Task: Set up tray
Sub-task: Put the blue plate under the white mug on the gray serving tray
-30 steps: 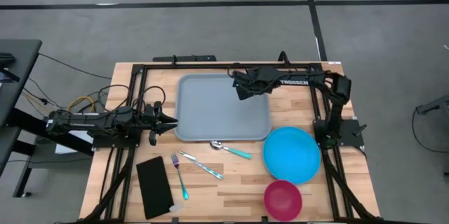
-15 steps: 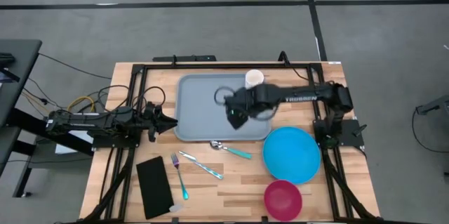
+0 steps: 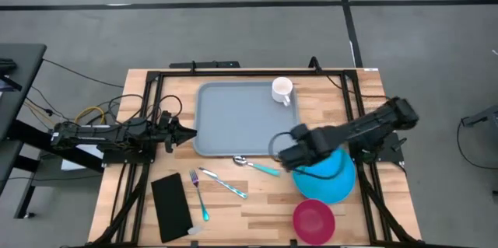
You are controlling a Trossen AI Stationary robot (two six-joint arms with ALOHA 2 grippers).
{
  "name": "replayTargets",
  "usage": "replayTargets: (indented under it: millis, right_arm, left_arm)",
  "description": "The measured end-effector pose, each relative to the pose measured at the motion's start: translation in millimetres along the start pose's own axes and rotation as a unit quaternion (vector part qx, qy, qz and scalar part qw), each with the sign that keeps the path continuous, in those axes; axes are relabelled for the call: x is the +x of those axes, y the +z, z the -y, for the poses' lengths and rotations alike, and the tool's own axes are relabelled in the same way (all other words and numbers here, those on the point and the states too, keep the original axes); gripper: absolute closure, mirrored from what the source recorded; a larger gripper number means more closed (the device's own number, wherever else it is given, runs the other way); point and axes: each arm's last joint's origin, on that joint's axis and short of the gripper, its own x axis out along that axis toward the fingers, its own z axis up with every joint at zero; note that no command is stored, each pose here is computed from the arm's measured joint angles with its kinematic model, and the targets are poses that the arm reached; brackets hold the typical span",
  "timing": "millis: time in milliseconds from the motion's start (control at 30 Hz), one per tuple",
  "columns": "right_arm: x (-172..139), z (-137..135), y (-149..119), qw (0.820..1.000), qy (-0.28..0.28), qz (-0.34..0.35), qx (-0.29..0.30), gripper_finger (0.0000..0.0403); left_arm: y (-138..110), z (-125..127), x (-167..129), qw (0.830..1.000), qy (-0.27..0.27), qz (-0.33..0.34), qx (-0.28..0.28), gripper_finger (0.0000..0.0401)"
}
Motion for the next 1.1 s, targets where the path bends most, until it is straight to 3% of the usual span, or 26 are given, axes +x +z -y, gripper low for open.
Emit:
replayTargets:
  millis: [267,500,767,1100]
  right_arm:
    - [14,60,-44,0.98,0.069,-0.025,0.186,0.0272]
    - [13,87,-82,0.973,0.012,-0.082,0.218,0.0273]
    - [23,79,-116,0.973,-0.027,-0.102,0.206,0.0267]
    - [37,46,-103,0.964,0.039,-0.113,0.237,0.027]
  left_arm:
    - [1,1,0,1.0,-0.004,0.006,0.006,0.0306]
    - [1,1,0,1.0,-0.002,0.011,0.003,0.0306]
    - [2,-1,0,0.999,0.026,0.026,0.011,0.0306]
    - [2,-1,0,0.999,0.028,0.028,0.011,0.0306]
